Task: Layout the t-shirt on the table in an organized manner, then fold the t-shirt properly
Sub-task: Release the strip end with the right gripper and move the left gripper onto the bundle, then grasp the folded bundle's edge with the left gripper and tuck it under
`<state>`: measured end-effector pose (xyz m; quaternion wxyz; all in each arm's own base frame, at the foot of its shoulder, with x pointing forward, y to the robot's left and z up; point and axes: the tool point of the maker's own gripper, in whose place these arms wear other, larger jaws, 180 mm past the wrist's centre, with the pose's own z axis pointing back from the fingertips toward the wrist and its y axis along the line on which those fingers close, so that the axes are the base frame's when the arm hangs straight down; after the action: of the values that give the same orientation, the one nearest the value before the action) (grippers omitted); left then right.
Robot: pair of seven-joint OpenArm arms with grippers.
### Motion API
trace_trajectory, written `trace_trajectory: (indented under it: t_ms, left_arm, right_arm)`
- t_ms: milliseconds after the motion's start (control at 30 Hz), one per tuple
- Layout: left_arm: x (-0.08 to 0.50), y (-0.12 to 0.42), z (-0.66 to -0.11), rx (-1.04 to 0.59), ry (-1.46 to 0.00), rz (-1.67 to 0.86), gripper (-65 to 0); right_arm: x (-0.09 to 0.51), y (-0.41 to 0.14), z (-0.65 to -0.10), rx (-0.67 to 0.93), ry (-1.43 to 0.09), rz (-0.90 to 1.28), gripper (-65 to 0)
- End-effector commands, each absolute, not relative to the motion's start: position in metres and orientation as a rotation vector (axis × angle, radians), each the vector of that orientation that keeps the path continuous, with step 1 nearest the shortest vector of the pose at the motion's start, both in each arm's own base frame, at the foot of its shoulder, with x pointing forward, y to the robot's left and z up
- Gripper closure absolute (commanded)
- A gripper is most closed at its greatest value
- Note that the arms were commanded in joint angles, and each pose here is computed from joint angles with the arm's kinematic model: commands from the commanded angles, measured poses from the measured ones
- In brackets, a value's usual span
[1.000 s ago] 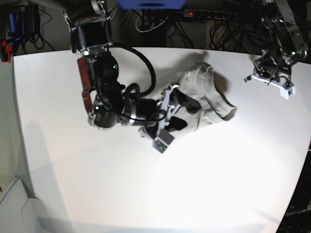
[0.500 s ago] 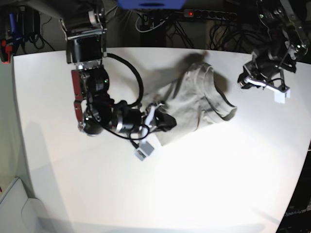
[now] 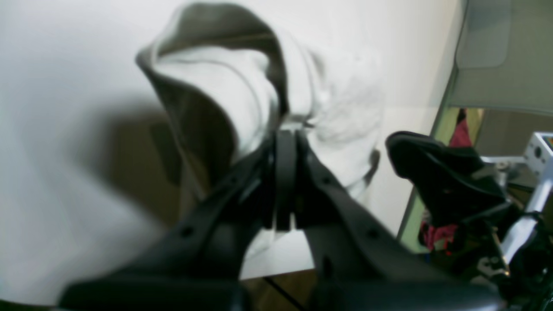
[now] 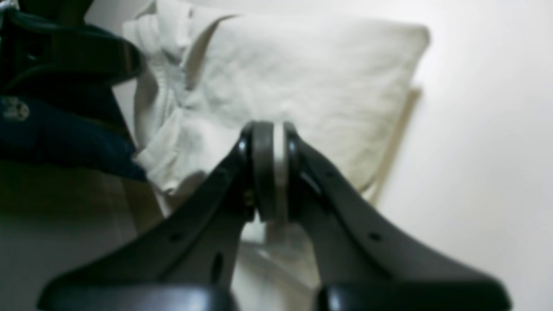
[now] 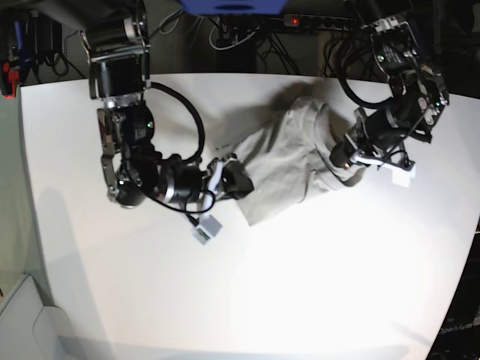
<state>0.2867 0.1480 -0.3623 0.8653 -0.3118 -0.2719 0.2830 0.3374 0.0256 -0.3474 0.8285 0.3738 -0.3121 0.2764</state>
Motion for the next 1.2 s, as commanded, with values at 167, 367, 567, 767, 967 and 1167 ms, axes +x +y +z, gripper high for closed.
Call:
trace_trajectory:
  t_ms: [167, 367, 567, 767, 967, 1167]
  left_arm:
    - [0.298, 0.177, -0.399, -0.517, -0.585, 0.689, 0.0]
    - [0.303, 0.178, -0.415, -0.48, -0.569, 0.663, 0.0]
    - [0.312, 0.165, -0.405, -0.494, -0.578, 0.596, 0.0]
    - [0.309, 0.166, -0.385, -0.488, -0.597, 0.544, -0.4]
    - [0.305, 0.169, -0.385, -0.477, -0.581, 0.531, -6.4]
    - [0.288, 0.169, -0.379, -0.457, -0.597, 0.511, -45.3]
  right_arm:
    - [0.35, 0.023, -0.33, 0.801, -0.724, 0.595, -3.0]
    - [0.352, 0.021, -0.333, 0.815, -0.744, 0.566, -3.0]
    - [0.349, 0.017, -0.363, 0.834, -0.66, 0.5, -3.0]
    - [0.353, 0.017, -0.359, 0.842, -0.689, 0.49, -3.0]
    - [0.355, 0.017, -0.357, 0.843, -0.695, 0.491, -3.0]
    - [0.36, 0.017, -0.352, 0.84, -0.708, 0.497, -3.0]
